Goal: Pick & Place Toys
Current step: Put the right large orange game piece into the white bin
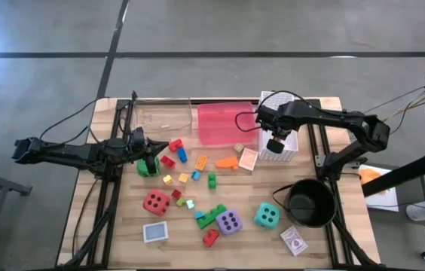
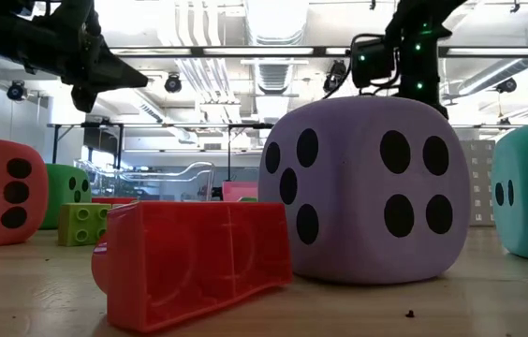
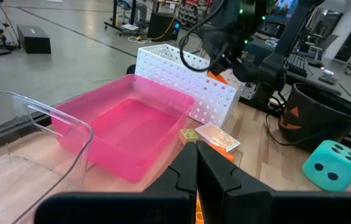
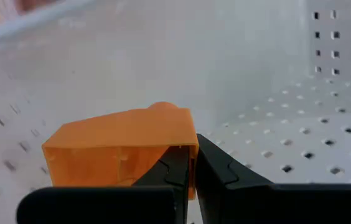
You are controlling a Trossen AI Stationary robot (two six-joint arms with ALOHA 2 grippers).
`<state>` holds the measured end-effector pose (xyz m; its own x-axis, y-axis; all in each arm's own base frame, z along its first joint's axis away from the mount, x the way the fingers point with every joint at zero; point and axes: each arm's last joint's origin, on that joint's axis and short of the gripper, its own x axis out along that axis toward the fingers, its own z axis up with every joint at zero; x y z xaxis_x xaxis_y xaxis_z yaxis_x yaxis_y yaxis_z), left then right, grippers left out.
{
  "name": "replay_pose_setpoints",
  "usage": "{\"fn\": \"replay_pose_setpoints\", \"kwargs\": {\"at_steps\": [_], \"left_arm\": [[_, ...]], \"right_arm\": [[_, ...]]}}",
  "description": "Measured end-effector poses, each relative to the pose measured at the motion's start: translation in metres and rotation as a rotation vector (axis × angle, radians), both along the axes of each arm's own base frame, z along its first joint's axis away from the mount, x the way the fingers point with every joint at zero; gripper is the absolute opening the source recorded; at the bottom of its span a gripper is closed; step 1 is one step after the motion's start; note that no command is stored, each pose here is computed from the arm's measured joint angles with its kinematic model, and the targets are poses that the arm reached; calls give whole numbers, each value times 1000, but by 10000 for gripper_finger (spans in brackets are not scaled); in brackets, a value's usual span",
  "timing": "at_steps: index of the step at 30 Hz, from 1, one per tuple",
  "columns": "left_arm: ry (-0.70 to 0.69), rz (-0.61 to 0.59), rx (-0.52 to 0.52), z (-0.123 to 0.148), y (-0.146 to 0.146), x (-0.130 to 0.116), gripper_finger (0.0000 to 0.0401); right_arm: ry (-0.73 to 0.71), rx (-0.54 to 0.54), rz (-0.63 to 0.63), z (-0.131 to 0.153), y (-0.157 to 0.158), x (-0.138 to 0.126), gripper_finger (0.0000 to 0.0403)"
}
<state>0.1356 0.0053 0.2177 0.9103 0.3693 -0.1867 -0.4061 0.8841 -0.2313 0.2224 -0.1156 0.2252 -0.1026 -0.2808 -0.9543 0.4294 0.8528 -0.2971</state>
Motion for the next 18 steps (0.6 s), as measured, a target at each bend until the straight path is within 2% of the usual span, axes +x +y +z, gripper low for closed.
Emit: {"fn": "replay_pose_setpoints", "kwargs": {"at_steps": [6, 12, 18], "left_arm": [[1, 0, 1, 0, 0, 0, 4], [1, 0, 1, 0, 0, 0, 4], [1, 0, 1, 0, 0, 0, 4]], "right_arm": [[22, 8, 78, -4, -2, -2, 10], [-72, 36, 64, -3, -19, -3, 10], [-101, 93, 119, -2, -35, -11, 10]]}}
